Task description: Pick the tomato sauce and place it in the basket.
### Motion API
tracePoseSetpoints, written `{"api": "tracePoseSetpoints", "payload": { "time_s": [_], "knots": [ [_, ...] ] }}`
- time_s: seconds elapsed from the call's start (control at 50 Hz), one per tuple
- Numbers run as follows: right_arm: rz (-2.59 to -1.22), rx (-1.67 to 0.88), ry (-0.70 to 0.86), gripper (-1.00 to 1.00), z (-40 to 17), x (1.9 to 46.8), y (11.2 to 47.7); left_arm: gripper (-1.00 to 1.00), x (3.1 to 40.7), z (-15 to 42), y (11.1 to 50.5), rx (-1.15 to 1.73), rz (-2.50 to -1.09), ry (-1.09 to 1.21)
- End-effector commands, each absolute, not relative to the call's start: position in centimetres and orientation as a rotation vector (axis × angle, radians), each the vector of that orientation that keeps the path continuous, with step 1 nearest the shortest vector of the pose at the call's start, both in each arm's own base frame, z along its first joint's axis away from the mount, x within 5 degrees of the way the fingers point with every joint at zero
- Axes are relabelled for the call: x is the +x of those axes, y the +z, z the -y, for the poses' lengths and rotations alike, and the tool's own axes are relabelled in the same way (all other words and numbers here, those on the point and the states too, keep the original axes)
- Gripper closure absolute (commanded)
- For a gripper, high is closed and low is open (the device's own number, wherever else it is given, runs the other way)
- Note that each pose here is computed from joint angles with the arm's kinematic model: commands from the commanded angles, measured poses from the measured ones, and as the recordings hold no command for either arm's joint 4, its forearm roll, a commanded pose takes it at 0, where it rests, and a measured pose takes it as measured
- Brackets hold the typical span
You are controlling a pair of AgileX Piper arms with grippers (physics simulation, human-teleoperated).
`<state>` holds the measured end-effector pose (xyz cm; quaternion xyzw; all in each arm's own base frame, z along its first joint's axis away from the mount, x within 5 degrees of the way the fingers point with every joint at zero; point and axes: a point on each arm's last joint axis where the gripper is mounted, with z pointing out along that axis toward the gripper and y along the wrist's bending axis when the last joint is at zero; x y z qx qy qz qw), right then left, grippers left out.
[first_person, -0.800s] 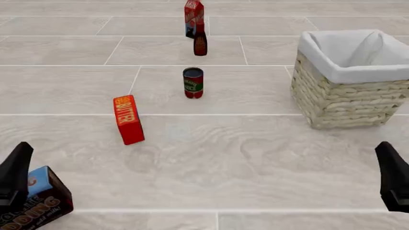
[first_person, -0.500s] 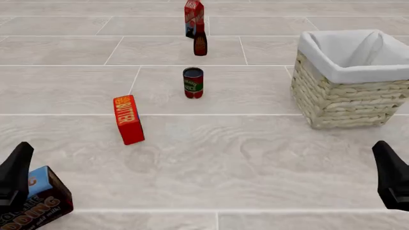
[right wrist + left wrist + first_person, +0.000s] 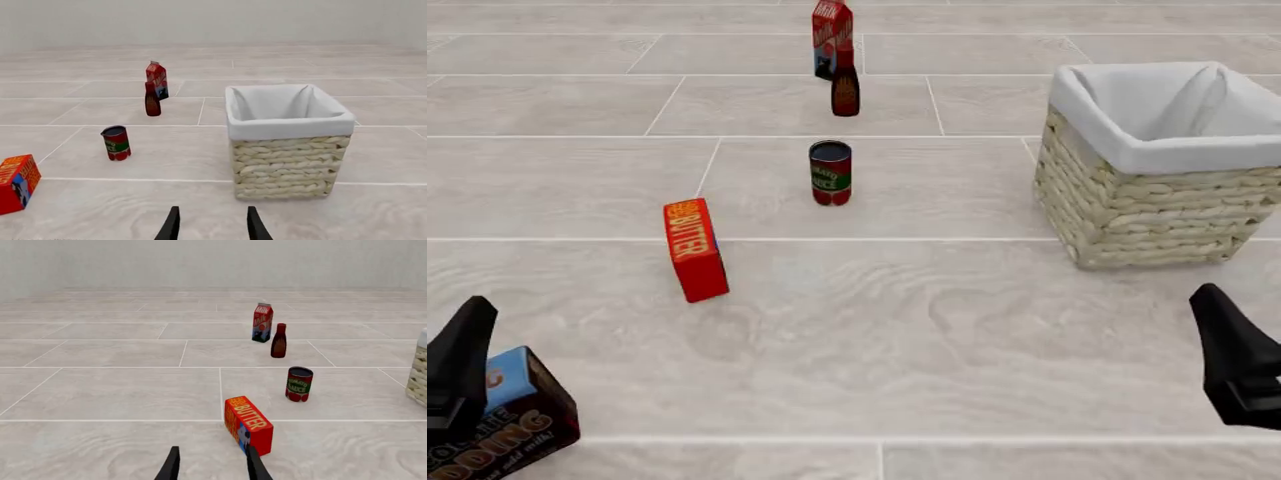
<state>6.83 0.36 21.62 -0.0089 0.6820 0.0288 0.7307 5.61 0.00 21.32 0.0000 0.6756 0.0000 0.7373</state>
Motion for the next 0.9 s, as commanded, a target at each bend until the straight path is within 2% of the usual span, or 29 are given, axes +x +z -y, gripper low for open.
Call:
{"api": "tracePoseSetpoints", "payload": {
  "time_s": [0.02,0.48,0.9],
  "knots": [
    [-1.501,-0.047,0.1,-1.0,-0.7,7.4,21.8,-1.0,5.6,0.0,21.3,0.0,-1.484,0.0],
    [-1.508,-0.126,0.156,-1.0,-1.6,8.8,22.1,-1.0,5.6,0.0,21.3,0.0,-1.484,0.0],
    [-1.568,-0.225,0.198,-1.0,-3.4,12.3,21.3,-1.0,5.6,0.0,21.3,0.0,-1.484,0.0]
  ]
}}
